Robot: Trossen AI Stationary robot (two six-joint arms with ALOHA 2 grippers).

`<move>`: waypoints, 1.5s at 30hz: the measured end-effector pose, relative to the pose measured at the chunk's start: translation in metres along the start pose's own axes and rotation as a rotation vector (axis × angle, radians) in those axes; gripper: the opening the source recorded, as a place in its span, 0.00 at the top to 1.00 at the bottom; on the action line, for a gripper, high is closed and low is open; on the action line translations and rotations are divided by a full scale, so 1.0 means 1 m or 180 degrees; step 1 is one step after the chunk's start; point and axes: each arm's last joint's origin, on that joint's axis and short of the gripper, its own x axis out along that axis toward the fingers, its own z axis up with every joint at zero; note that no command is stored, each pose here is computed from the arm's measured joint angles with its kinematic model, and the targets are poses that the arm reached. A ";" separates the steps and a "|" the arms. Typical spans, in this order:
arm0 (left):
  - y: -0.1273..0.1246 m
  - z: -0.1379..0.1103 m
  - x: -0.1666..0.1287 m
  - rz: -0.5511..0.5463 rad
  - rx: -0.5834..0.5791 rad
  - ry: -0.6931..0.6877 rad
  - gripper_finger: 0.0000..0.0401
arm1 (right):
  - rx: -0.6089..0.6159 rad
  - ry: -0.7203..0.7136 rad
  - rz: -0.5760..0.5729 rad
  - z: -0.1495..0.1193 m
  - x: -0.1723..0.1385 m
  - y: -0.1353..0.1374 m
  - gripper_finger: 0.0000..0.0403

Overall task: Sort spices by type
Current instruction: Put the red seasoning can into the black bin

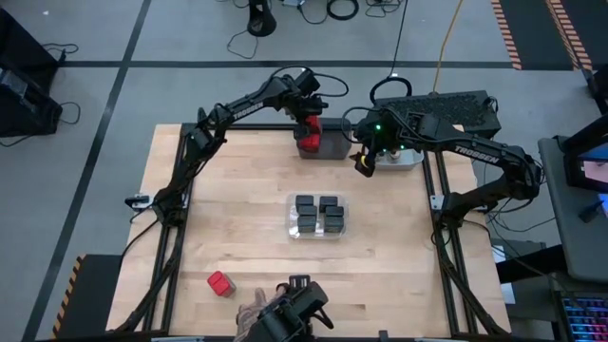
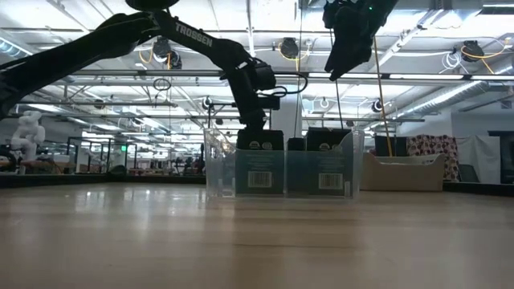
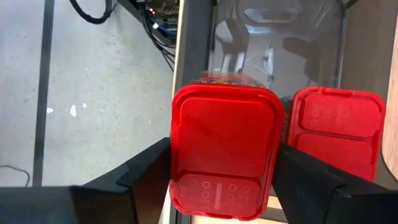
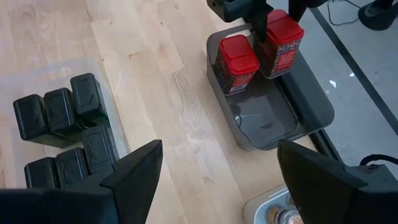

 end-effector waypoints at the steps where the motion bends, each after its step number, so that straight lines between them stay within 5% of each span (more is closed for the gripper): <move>1: 0.000 0.000 0.000 0.0008 0.0001 -0.0010 0.36 | -0.0006 0.0000 0.0000 0.000 0.000 0.000 0.25; 11: 0.001 0.001 0.000 0.0023 0.0006 -0.0031 0.18 | -0.0022 -0.0001 0.0000 0.000 0.000 0.000 0.25; 22: 0.002 0.005 -0.025 0.0073 -0.0155 -0.0108 0.17 | -0.0056 -0.0002 -0.0001 0.000 0.000 0.000 0.25; 27: 0.001 0.008 -0.067 0.0159 -0.0229 -0.0302 0.17 | -0.0035 -0.0009 0.0012 0.000 0.000 0.000 0.25; 32: -0.013 0.002 -0.115 -0.0307 -0.0497 -0.0427 0.17 | 0.0049 -0.0010 0.0033 0.000 0.000 0.003 0.25; 38: -0.047 -0.013 -0.179 -0.0625 -0.0626 -0.0199 0.17 | 0.0000 -0.0013 0.0095 0.000 -0.001 0.011 0.25; 45: -0.103 -0.015 -0.263 -0.0653 -0.0699 -0.0654 0.17 | -0.0071 -0.0081 0.0137 0.002 -0.001 0.016 0.25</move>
